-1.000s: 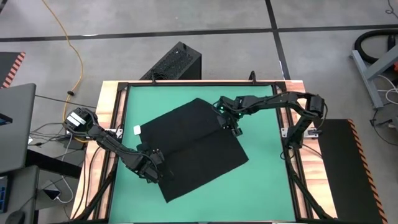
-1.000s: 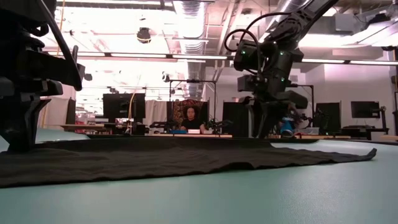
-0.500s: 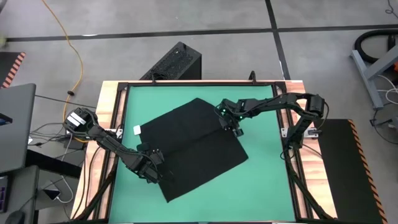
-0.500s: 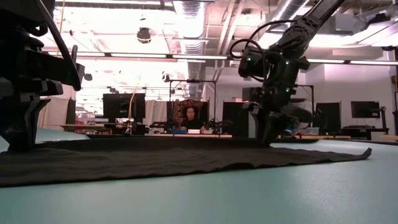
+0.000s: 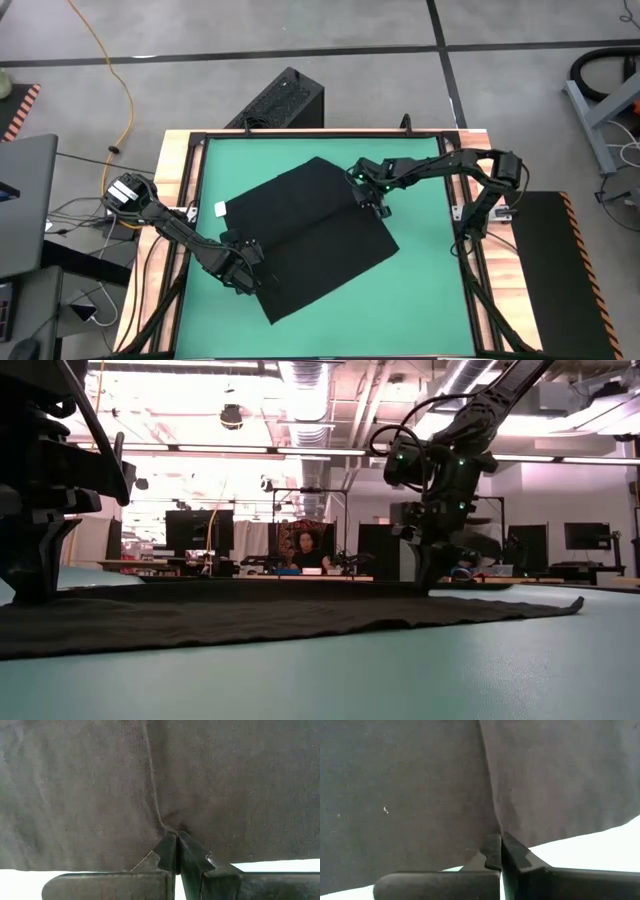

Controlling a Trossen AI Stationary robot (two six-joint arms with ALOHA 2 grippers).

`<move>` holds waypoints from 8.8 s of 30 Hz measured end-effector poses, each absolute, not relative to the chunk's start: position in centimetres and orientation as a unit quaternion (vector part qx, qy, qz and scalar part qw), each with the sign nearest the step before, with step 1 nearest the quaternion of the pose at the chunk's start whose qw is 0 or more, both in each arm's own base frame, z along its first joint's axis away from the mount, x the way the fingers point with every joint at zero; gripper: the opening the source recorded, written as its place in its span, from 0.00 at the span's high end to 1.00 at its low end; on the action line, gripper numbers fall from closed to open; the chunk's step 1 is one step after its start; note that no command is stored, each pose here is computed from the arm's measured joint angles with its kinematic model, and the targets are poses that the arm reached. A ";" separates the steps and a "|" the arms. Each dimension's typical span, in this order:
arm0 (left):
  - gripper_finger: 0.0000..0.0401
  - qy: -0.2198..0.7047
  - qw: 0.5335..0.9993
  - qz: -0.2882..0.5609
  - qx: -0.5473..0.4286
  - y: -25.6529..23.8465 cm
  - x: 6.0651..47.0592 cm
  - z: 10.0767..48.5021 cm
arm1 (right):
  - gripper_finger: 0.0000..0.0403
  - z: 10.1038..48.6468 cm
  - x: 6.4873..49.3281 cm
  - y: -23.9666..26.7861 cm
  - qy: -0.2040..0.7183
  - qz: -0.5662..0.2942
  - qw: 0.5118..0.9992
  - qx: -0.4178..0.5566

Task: Roll towel
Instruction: Fold the black towel

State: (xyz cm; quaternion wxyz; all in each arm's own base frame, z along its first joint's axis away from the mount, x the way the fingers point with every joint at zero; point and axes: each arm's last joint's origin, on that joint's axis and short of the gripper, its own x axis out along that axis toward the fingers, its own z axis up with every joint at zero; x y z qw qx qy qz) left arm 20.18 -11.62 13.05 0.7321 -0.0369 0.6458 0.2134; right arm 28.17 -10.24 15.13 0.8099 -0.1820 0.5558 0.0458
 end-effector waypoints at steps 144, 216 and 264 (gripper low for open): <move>0.97 0.477 0.792 0.380 -0.031 2.0 23.3 19.5 | 0.81 17.5 26.0 -10.1 0.566 -0.440 0.694 -0.063; 1.00 0.313 0.938 0.128 -0.074 -4.7 15.7 28.4 | 1.00 12.4 50.2 14.9 0.369 -0.070 0.919 -0.116; 1.00 0.461 0.863 -0.064 0.198 -7.7 28.7 14.4 | 0.84 22.8 25.1 30.7 0.440 -0.279 0.850 -0.077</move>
